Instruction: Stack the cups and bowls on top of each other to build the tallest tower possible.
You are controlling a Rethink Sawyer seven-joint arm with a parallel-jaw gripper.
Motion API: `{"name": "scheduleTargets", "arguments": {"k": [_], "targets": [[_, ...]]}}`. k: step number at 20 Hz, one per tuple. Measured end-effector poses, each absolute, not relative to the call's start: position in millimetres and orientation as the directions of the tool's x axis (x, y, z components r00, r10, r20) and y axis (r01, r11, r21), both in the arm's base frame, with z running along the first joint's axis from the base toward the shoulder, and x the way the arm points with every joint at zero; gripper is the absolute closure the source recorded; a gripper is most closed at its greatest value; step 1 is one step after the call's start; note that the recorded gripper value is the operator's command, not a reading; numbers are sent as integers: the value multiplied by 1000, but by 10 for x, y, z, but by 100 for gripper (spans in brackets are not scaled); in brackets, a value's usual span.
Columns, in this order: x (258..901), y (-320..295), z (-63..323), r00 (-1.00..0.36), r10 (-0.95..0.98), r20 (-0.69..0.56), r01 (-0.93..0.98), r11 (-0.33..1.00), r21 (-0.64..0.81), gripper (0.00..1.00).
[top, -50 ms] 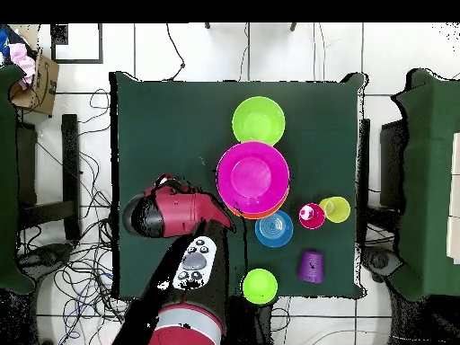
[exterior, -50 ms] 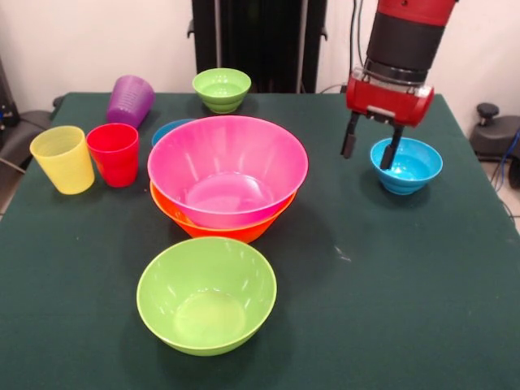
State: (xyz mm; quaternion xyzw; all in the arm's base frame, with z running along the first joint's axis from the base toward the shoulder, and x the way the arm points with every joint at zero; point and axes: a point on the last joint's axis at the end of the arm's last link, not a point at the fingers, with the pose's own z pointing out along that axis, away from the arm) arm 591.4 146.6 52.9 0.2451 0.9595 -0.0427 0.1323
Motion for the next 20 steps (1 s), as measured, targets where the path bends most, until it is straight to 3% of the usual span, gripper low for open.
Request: {"name": "scheduleTargets", "arguments": {"k": [7,20], "targets": [[6087,1494,737,-826,489,-280,496,867,52,0],[5946,1690,604,-855,475,-208,466,880,94,0]]}}
